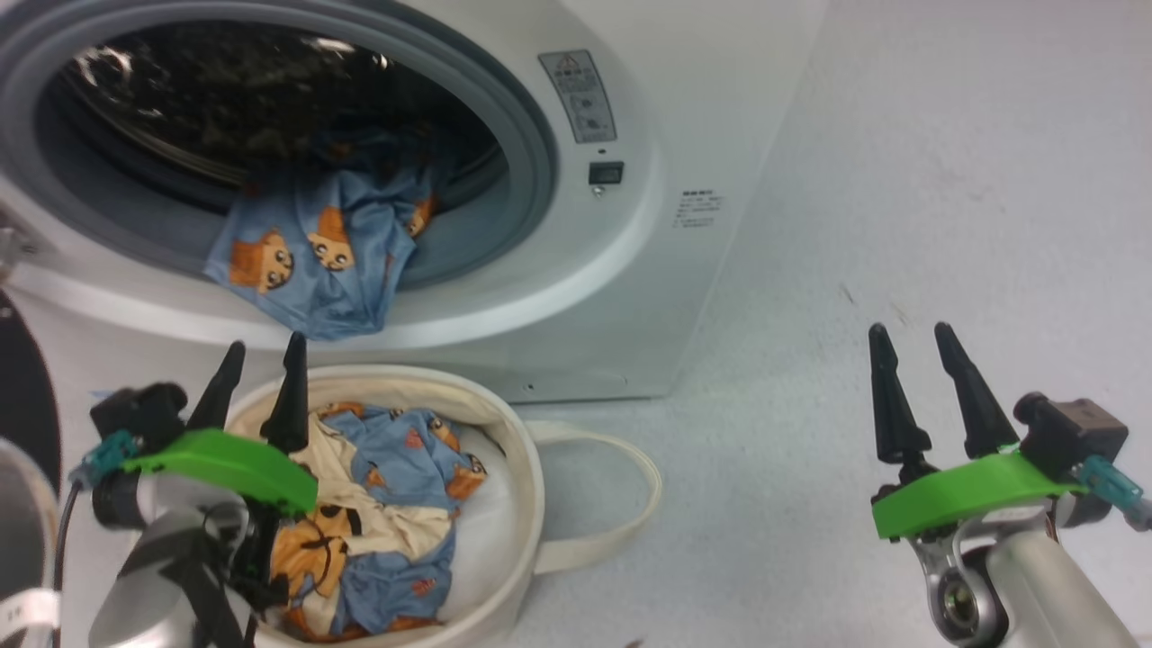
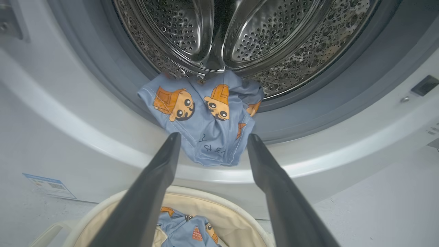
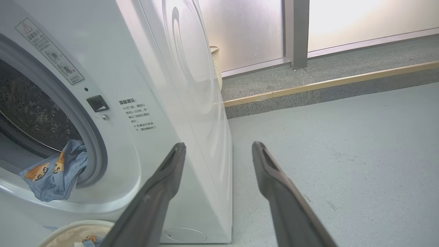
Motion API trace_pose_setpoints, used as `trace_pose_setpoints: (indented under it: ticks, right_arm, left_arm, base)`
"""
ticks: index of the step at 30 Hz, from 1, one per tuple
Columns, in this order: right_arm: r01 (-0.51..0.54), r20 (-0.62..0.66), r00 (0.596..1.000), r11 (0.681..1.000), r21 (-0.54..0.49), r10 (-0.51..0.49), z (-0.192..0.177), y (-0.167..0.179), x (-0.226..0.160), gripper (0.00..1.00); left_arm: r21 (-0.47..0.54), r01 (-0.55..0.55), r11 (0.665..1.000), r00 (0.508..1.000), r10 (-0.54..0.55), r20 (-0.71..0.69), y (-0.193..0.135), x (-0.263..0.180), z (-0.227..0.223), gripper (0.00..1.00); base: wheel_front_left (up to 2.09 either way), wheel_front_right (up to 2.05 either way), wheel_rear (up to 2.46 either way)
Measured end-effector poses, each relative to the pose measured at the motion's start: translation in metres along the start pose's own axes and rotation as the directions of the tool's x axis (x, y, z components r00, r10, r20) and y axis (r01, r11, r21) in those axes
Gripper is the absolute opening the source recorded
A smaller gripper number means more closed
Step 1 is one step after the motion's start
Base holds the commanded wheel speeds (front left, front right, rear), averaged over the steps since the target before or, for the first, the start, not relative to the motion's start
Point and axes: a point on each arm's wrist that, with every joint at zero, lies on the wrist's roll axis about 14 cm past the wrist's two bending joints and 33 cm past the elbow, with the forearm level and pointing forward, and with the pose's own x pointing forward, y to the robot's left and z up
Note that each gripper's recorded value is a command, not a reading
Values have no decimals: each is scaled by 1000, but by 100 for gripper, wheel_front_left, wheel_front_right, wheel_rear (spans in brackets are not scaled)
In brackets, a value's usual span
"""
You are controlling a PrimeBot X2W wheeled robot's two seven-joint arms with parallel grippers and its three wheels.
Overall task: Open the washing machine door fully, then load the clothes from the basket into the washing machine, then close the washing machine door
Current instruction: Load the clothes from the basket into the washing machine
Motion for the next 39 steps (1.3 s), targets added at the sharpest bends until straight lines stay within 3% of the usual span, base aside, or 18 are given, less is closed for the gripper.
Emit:
trace_pose_setpoints:
  ticks: [7,19,25,29,30,31,32,39]
  right_arm:
    - [26,-14,1000,1000,-5,-26,-7,-12,10,100]
    - [71,-47,996,997,-29,-73,-23,-32,22,100]
    - [89,-62,994,996,-24,-91,-30,-37,23,100]
    - [97,-67,993,995,-30,-99,-32,-39,22,100]
    - [97,-68,993,995,-29,-99,-33,-39,22,100]
    - [96,-68,993,995,-28,-98,-33,-39,22,100]
    - [93,-66,993,995,-27,-94,-33,-37,23,100]
    - [71,-59,996,997,-19,-72,-31,-30,27,100]
  left_arm:
    - [-49,13,999,994,-18,-110,-6,31,-31,100]
    - [-217,-88,972,951,17,-310,5,68,-77,100]
    - [-242,-107,964,947,24,-322,11,78,-82,100]
    - [-245,-57,968,952,-21,-305,-3,85,-80,100]
    - [-238,-46,970,956,-27,-291,-4,86,-78,87]
    - [-233,-41,972,961,-26,-276,-3,87,-75,87]
    - [-221,-34,975,967,-23,-252,0,88,-70,0]
    - [-183,-6,983,972,-38,-234,1,81,-63,0]
  base:
    - [0,0,0]
    - [0,0,0]
    - [0,0,0]
    - [0,0,0]
    - [0,0,0]
    - [0,0,0]
    - [0,0,0]
    - [0,0,0]
